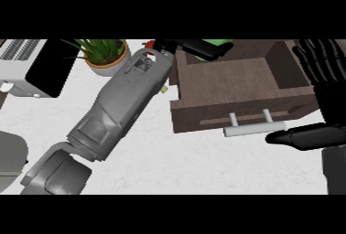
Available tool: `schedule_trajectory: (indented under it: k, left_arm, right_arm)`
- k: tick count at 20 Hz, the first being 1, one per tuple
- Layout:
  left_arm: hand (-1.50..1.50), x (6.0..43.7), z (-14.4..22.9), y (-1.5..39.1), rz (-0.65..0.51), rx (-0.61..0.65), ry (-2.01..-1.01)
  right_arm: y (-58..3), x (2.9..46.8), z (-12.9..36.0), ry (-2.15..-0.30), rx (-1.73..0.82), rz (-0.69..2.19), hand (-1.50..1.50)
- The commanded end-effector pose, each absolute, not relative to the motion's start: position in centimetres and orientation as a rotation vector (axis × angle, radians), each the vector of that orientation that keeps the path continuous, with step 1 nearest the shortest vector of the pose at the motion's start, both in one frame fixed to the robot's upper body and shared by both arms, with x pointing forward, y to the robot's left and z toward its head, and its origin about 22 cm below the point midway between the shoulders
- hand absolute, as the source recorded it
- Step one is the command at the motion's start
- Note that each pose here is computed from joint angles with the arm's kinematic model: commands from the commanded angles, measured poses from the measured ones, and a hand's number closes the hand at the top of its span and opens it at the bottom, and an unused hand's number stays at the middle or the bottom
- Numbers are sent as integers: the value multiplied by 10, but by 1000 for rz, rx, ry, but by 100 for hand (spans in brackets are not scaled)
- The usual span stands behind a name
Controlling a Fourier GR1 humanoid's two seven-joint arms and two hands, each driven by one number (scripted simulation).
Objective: Pick up the cup, place it into the drawer and close the drawer
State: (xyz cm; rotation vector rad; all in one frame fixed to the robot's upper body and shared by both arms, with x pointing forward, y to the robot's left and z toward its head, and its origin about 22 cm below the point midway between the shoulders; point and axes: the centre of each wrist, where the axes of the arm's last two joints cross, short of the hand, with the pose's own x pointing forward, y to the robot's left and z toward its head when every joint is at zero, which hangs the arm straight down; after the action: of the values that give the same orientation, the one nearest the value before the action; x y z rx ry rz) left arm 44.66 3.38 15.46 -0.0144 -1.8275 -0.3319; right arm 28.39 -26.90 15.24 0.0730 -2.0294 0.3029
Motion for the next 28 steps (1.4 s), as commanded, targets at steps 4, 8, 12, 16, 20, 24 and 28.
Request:
schedule_trajectory:
  k: [4,8,12,16,20,24,28]
  left_arm:
    - [150,445,124,41,-458,18,-1692]
    - [-150,442,128,35,-494,12,-1714]
    - [-150,440,116,41,-372,-66,-1756]
    - [-150,439,124,38,-259,-190,-1813]
    - [-150,438,131,37,-162,-293,-1890]
    - [-150,440,139,35,-61,-248,-1907]
    - [-150,443,142,36,-31,-243,-1907]
  right_arm:
    - [-255,290,162,-2047,139,371,-150]
    - [-242,300,162,-2053,139,380,-150]
    - [-228,301,162,-2043,323,452,-150]
    - [-209,300,165,-2015,522,598,150]
    - [-206,297,149,-1881,651,742,150]
    - [-213,290,154,-1689,513,1047,150]
    - [-231,285,148,-1597,310,1129,-150]
